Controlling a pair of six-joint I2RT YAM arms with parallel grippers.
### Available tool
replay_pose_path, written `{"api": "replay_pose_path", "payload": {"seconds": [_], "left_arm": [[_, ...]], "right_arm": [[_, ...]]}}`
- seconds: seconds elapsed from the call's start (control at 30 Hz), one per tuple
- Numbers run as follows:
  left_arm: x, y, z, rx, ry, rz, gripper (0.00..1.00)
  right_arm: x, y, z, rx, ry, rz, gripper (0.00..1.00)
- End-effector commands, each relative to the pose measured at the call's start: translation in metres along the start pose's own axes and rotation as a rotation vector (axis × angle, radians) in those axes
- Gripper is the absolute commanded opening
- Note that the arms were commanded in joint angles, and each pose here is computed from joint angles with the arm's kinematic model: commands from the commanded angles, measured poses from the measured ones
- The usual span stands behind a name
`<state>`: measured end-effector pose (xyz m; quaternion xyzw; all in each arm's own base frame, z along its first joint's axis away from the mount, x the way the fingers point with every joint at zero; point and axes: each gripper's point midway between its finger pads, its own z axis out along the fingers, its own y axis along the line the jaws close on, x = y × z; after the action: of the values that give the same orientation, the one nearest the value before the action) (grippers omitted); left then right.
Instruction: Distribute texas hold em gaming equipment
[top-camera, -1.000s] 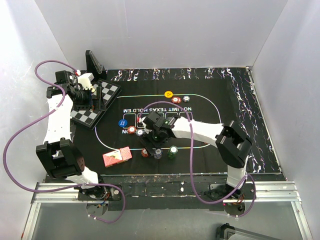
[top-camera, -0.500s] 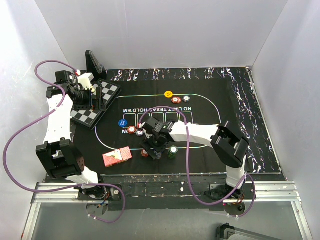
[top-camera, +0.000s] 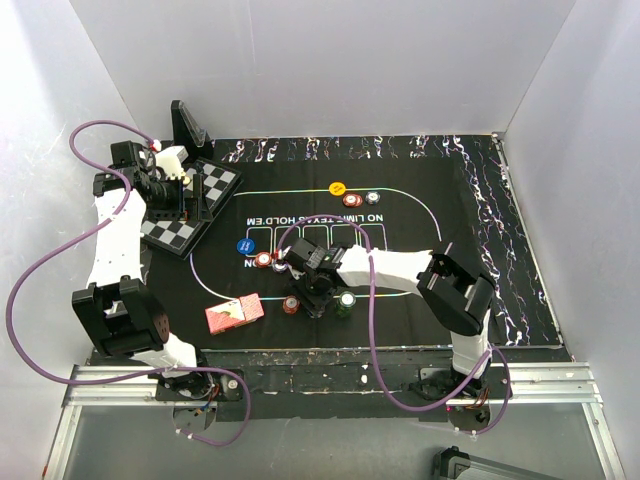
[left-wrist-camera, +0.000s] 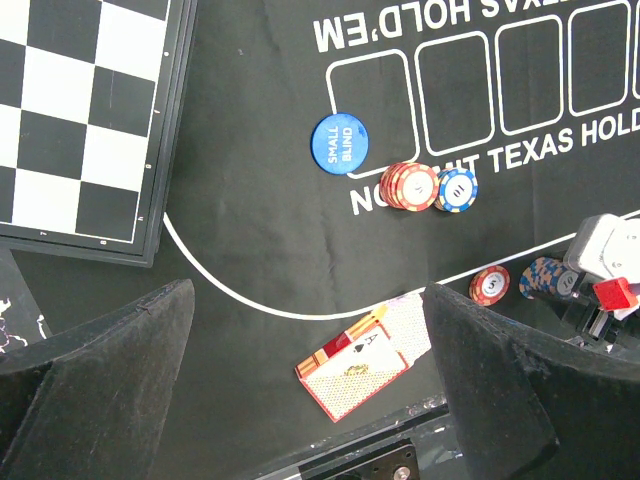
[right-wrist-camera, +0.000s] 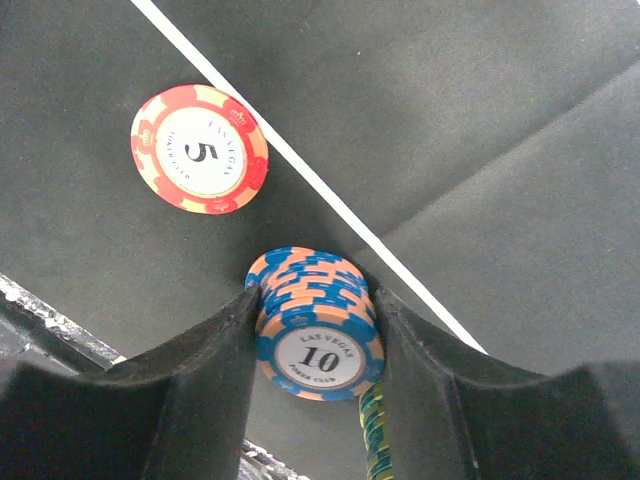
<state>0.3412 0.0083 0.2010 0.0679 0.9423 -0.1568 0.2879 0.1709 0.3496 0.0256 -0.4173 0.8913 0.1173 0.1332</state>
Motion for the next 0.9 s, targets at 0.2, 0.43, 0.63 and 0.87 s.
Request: {"api": "replay_pose_path", "payload": {"seconds": [0.2,0.43,0.63,0.87], "left_arm": [[-0.007,-0.005,-0.013,-0.008,-0.047,0.019,1.0],[-0.005,-0.004,-0.012,-0.005,-0.043,0.019,1.0],[-0.005,-0.005,-0.012,0.0,-0.044,0.02,1.0],[-0.005,-0.005,-0.01,0.003,-0.045,0.021,1.0]], "right_arm": [[-0.026,0.005,-0.033,-0.004,-0.108,-0.005,0.37],[-0.045,0.007,-0.062,0.0,-0.182,-0.006,0.1],[-0.059,-0.029,-0.093,0.118,-0.248,0.074,0.01],[-0.032,-0.125,-0.128,0.241,-0.299,0.445,0.01]]}}
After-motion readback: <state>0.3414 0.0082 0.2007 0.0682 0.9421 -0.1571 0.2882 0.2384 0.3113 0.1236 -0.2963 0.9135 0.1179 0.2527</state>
